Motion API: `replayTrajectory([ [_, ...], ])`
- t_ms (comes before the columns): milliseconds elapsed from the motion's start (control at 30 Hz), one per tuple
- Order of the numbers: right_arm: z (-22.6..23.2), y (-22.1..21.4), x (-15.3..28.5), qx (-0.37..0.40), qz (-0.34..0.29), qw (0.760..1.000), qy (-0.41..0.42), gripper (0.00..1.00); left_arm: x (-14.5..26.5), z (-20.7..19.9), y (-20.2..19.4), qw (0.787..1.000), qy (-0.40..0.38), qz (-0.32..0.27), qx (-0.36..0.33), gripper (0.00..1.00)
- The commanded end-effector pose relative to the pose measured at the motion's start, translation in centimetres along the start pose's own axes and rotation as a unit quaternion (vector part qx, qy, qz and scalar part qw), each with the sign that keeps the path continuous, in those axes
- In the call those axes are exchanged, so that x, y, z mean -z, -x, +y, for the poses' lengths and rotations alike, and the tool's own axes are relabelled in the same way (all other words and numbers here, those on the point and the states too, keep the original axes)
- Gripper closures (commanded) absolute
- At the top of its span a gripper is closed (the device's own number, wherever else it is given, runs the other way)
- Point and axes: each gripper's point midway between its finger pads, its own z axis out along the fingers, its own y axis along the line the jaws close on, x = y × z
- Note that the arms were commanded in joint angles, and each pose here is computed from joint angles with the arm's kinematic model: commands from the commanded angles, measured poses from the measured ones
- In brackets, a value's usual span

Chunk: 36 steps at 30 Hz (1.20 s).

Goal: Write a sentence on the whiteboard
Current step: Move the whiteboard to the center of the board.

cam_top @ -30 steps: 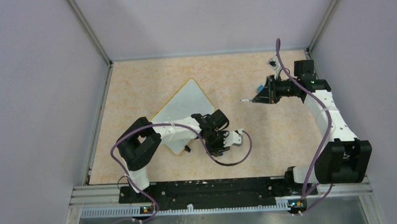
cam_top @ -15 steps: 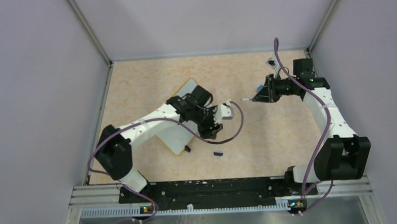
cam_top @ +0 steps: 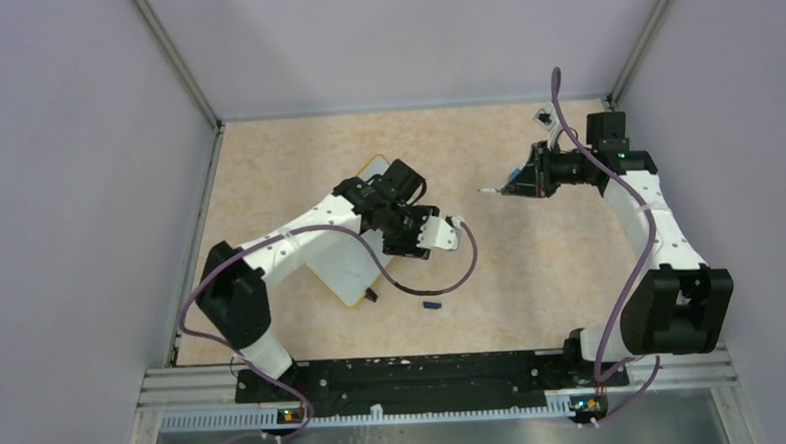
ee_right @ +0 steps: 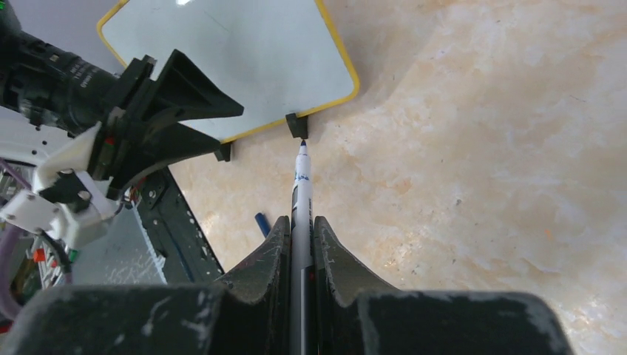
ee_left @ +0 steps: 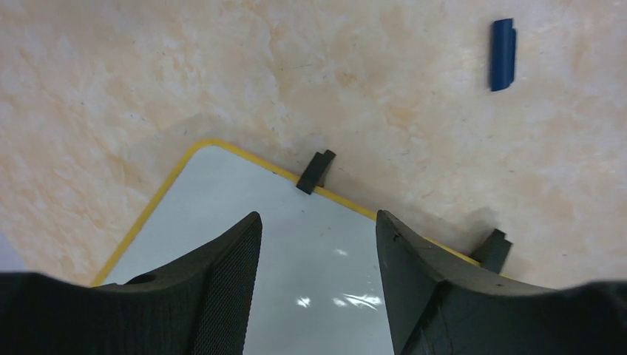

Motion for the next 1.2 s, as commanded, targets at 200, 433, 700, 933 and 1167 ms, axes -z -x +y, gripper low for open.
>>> replayTrajectory([
  [200,-1.3,1.5,3.2,0.011,-0.041,0.999,-0.013,1.00,-5.6,1.9,-1.8,0.983,-0.075,0.097,-0.135,0.39],
  [433,-2.3,0.4,3.8,0.006,-0.042,0.999,-0.014,1.00,-8.1,1.4,-4.6,0.973,-0.114,0.146,-0.142,0.38],
  [700,-2.3,0.2,4.0,0.012,-0.043,0.999,-0.010,1.00,-9.1,1.0,-6.7,0.963,-0.133,0.183,-0.144,0.47],
  [933,-2.4,0.1,4.6,0.014,-0.046,0.999,-0.009,1.00,-9.9,1.2,-6.1,0.961,-0.145,0.188,-0.145,0.69],
  [1167,-2.5,-0.2,5.3,0.016,-0.049,0.999,-0.009,1.00,-11.1,-0.4,-3.7,0.956,-0.156,0.183,-0.167,0.89],
])
